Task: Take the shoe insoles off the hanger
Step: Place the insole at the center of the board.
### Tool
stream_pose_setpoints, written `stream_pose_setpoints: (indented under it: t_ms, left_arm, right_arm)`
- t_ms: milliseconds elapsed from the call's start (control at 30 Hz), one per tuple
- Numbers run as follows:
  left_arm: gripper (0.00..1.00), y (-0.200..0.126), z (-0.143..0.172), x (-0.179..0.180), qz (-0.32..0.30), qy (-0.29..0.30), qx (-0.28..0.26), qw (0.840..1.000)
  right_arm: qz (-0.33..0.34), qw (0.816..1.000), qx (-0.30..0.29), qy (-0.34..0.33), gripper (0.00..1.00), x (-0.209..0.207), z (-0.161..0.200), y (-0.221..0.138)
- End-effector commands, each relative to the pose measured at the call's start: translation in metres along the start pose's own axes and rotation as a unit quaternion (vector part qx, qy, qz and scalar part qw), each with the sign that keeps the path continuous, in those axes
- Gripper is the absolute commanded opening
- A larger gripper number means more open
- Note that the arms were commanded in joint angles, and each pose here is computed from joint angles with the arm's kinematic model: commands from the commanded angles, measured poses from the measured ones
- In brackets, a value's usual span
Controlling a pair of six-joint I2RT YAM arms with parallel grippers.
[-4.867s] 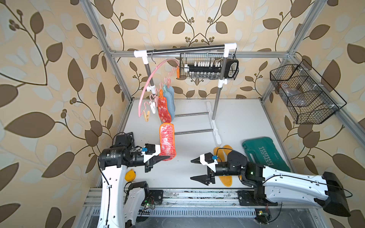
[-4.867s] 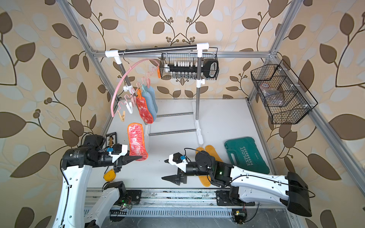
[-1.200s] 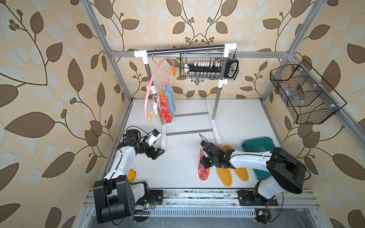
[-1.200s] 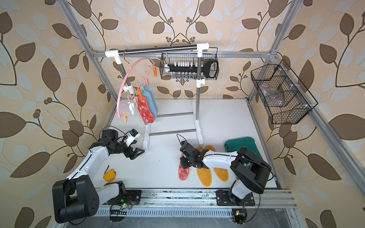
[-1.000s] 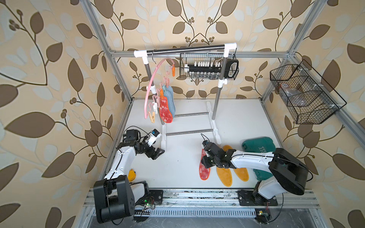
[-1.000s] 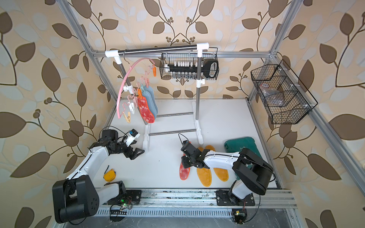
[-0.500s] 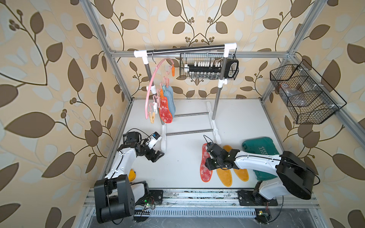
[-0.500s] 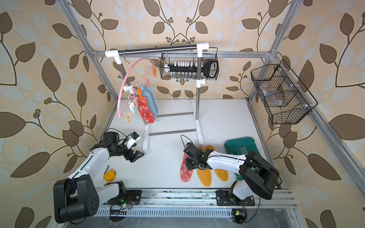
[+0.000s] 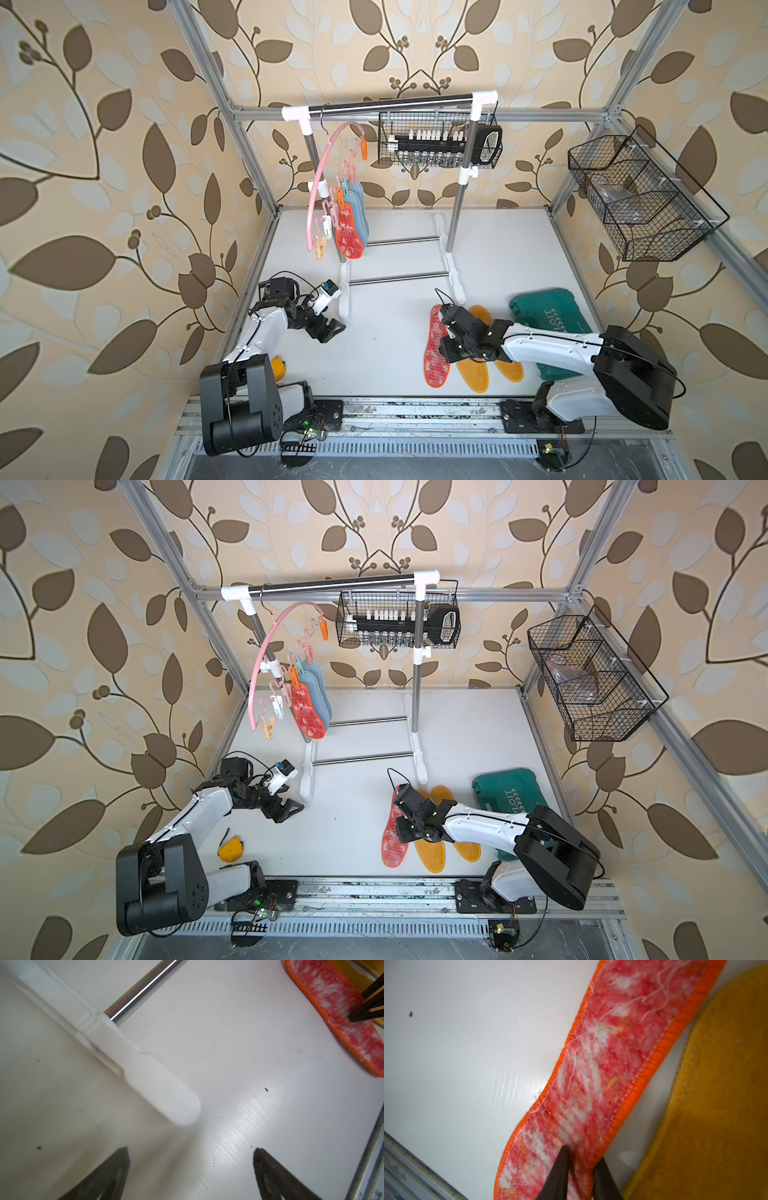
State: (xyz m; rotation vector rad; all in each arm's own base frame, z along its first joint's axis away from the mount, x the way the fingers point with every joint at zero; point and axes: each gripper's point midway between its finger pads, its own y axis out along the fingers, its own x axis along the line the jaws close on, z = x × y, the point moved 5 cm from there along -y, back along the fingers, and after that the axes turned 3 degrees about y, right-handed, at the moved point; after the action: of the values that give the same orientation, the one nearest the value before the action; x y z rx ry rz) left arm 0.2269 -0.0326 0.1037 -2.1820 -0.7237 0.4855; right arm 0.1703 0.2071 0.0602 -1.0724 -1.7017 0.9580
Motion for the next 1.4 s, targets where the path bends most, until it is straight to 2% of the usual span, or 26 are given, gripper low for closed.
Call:
stream_pose_setpoints:
  t_ms: [0,133,233,600,900,1167,1367]
  left_arm:
    - [0.96,-0.003,-0.001,0.0,0.005,0.004,0.0,1.0]
    - [0.96,-0.002,0.0,0.0,0.008,0.001,0.004,1.0]
    - [0.96,-0.002,0.0,0.001,0.009,0.0,0.004,1.0]
    - [0.97,-0.003,-0.001,-0.002,0.01,0.005,0.0,1.0]
    - [0.95,-0.002,0.0,0.0,0.015,-0.002,0.006,1.0]
    - [0.95,-0.003,0.0,-0.002,0.013,-0.001,0.004,1.0]
    - [0.96,-0.002,0.001,-0.002,0.015,0.0,0.004,1.0]
  right_arm:
    - [0.059,0.994,0.087,-0.022,0.24,-0.028,0.036,0.006]
    - [0.066,0.993,0.095,-0.023,0.25,-0.029,0.036,0.008]
    - [0.08,0.992,0.096,-0.017,0.35,-0.032,0.034,0.008]
    - [0.088,0.994,0.061,0.02,0.37,-0.043,0.028,-0.006]
    - [0.062,0.998,0.031,0.007,0.37,-0.032,0.013,-0.016]
    - [0.032,0.999,-0.04,0.007,0.38,-0.019,-0.01,-0.039]
    - [0.004,0.989,-0.146,-0.015,0.47,-0.015,-0.03,-0.067]
